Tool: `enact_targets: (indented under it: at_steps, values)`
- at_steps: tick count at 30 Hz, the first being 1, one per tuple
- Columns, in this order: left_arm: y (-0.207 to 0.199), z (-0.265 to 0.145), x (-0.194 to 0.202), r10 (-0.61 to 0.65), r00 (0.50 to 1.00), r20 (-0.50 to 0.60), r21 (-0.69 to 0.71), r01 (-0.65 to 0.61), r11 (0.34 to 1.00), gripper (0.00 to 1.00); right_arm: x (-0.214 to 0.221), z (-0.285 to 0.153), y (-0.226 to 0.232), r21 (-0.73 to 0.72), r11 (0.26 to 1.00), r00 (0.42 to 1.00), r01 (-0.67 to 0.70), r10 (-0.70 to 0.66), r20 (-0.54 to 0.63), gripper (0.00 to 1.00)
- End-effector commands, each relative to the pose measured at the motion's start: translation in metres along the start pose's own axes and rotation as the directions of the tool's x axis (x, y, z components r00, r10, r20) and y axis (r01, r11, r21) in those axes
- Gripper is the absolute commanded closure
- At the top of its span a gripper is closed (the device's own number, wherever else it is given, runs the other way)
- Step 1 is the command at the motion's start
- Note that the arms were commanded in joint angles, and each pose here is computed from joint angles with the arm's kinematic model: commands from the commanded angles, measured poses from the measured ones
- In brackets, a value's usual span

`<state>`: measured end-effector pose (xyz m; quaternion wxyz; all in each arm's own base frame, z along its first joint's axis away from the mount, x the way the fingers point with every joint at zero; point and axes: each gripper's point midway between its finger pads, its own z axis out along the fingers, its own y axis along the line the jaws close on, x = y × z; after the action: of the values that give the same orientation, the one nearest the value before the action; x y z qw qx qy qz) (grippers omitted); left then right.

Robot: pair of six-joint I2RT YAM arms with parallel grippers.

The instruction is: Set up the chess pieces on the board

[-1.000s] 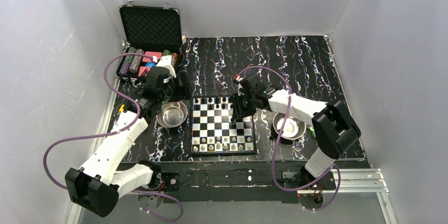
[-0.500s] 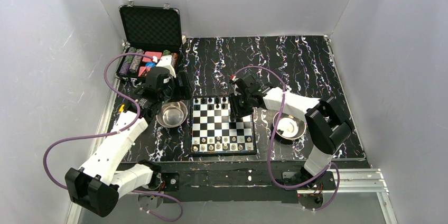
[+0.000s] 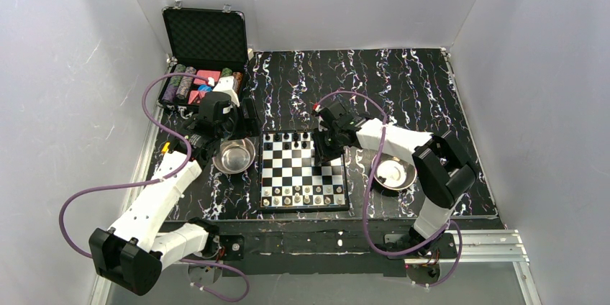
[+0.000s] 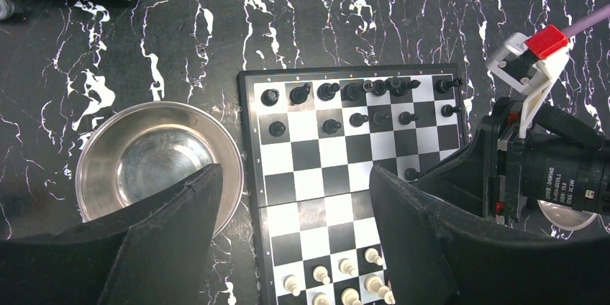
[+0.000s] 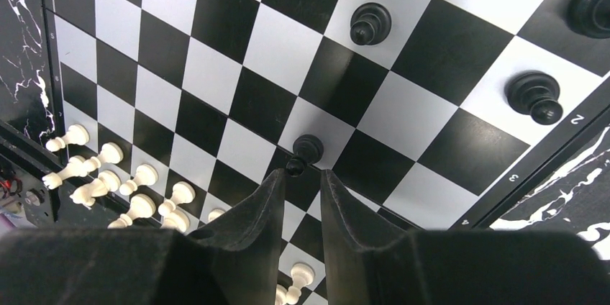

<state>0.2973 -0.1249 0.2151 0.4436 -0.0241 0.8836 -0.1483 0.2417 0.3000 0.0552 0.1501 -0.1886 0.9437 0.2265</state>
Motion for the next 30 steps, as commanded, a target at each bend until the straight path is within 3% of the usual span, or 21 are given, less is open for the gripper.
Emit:
enact_targets:
  at_steps: [1, 9, 24, 30]
  values:
    - [0.004, -0.004, 0.001, 0.008, 1.000, 0.005, -0.007, -0.008, 1.000, 0.26, -0.013, 0.000, 0.009, -0.016, 1.000, 1.000, 0.016, -0.016, 0.025, 0.67]
    - [0.004, -0.005, 0.001, 0.007, 1.000, 0.005, -0.008, -0.007, 1.000, 0.26, -0.017, 0.000, 0.011, -0.021, 1.000, 0.999, 0.018, -0.017, 0.031, 0.65]
    - [0.005, -0.005, 0.002, 0.008, 1.000, 0.003, -0.008, -0.008, 1.000, 0.26, -0.016, 0.001, 0.011, -0.016, 1.000, 1.000, 0.017, -0.017, 0.025, 0.83]
    - [0.005, -0.004, 0.003, 0.008, 1.000, 0.000, -0.008, -0.008, 1.000, 0.26, -0.027, -0.010, 0.005, 0.038, 0.999, 0.997, 0.017, -0.020, 0.077, 0.84]
